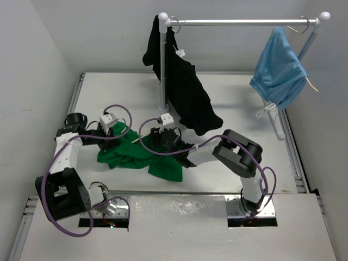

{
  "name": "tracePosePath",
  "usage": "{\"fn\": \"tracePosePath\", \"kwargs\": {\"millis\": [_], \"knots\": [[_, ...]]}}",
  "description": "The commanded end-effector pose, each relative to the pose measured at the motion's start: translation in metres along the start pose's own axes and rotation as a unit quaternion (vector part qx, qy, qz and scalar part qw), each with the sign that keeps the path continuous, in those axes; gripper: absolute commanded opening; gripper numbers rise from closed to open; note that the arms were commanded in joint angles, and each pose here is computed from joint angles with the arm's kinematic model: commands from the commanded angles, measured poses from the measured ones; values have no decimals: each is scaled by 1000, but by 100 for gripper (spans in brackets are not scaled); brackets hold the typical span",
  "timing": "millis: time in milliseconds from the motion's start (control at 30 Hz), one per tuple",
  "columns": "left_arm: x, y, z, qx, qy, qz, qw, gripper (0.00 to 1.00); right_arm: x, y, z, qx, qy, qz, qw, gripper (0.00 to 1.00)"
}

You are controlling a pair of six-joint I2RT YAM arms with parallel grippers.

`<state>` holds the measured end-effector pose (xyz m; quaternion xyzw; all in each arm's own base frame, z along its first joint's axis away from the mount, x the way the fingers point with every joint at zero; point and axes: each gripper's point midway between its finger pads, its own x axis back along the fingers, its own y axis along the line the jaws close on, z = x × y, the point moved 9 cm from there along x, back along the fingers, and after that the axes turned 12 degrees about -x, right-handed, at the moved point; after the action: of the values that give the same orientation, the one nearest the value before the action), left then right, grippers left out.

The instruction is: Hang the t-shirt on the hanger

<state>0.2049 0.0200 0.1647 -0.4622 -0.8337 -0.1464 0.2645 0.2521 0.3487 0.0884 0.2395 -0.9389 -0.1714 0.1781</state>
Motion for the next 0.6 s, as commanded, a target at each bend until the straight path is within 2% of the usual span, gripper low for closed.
{"fn": "tracePosePath", "kwargs": {"millis": [0,333,567], "knots": [[4,3,-10,-27,-28,0,999,0,-13,-5,14,13,22,46,999,52],[5,10,-13,-26,-26,-12,999,0,-6,-19,29,21,42,64,997,51],[5,12,-13,-25,-21,-18,999,0,-5,-8,30,-1,57,14,998,51]]}}
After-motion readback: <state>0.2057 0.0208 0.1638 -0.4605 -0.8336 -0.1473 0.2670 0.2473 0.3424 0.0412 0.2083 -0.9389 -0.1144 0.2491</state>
